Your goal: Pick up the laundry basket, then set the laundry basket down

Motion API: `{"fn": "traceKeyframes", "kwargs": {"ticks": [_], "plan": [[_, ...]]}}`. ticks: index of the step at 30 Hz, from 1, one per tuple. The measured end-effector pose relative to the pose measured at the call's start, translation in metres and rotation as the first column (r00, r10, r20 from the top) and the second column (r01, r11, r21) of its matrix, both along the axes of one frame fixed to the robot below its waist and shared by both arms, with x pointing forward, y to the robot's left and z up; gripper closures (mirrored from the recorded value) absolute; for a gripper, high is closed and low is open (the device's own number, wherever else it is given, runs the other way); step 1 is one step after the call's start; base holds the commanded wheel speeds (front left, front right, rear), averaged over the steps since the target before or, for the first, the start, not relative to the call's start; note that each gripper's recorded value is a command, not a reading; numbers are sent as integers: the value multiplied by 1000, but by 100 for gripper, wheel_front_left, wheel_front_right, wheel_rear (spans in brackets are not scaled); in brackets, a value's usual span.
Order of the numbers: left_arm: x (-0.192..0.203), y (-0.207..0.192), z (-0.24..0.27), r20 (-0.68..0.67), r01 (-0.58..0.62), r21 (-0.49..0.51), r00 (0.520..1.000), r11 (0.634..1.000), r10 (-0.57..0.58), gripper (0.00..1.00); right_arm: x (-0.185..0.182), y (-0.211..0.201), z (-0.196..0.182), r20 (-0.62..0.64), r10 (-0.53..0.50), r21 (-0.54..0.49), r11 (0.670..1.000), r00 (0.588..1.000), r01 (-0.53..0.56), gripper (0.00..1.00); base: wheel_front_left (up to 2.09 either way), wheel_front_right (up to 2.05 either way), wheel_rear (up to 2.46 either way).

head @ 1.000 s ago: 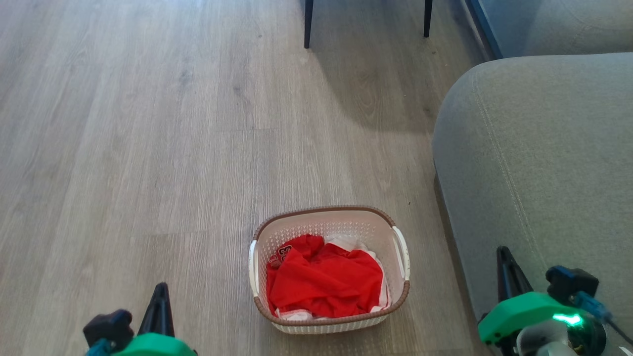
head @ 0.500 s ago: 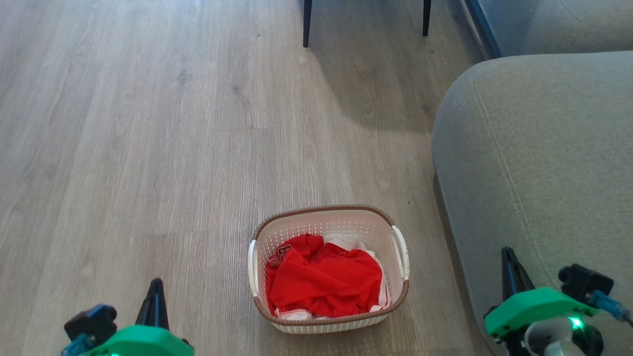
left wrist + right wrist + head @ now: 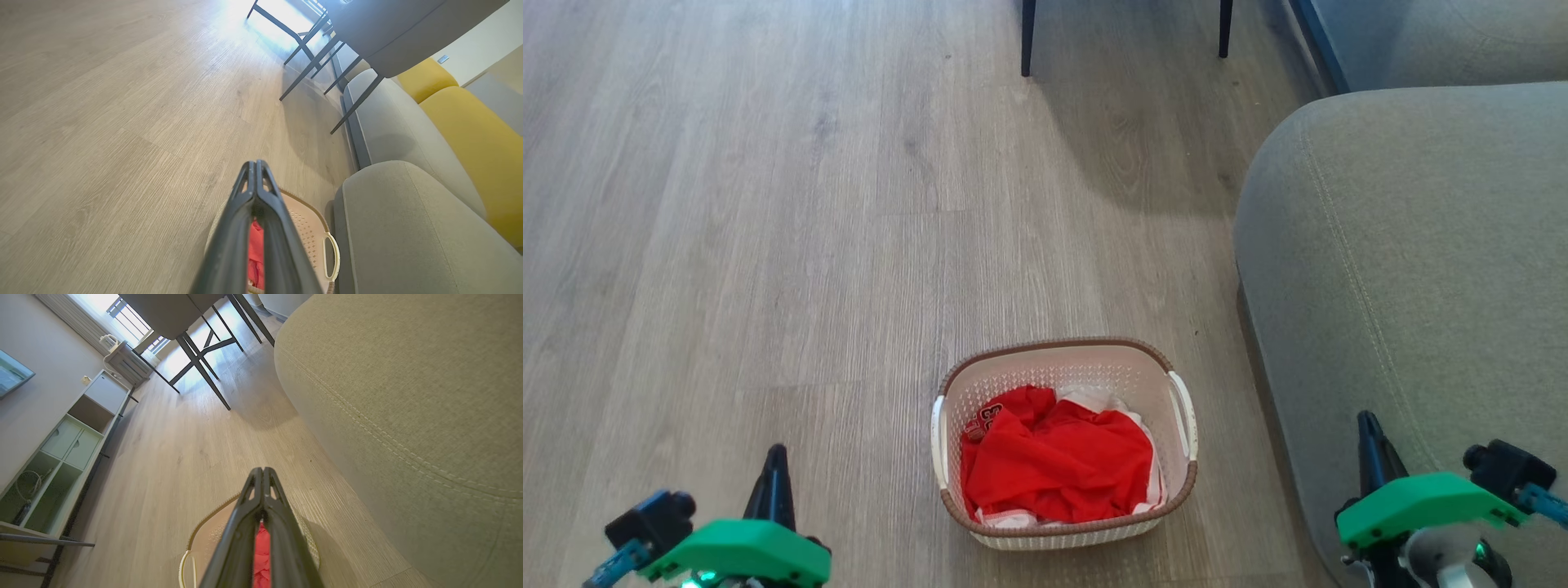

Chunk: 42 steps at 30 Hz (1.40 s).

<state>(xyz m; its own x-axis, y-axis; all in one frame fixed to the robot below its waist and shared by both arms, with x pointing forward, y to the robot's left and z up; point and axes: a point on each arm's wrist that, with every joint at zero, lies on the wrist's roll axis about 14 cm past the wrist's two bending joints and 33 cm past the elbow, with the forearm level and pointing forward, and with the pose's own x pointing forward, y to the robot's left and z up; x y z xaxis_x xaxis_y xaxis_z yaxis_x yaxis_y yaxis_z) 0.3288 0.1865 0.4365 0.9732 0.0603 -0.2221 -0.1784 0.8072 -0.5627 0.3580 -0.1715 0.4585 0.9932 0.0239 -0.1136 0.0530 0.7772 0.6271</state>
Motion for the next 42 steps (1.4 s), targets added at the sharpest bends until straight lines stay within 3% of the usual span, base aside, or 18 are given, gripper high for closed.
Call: {"fn": "traceKeyframes", "kwargs": {"ticks": [22, 42], "plan": [[12, 2, 5, 2, -40, -262, 999, 964, 42, 100, 6, -11, 4, -20, -57, 249, 967, 998, 61, 100, 0, 0, 0], [23, 1, 13, 15, -50, -478, 998, 877, 65, 100, 5, -19, 2, -53, -92, 455, 884, 994, 106, 100, 0, 0, 0]]}}
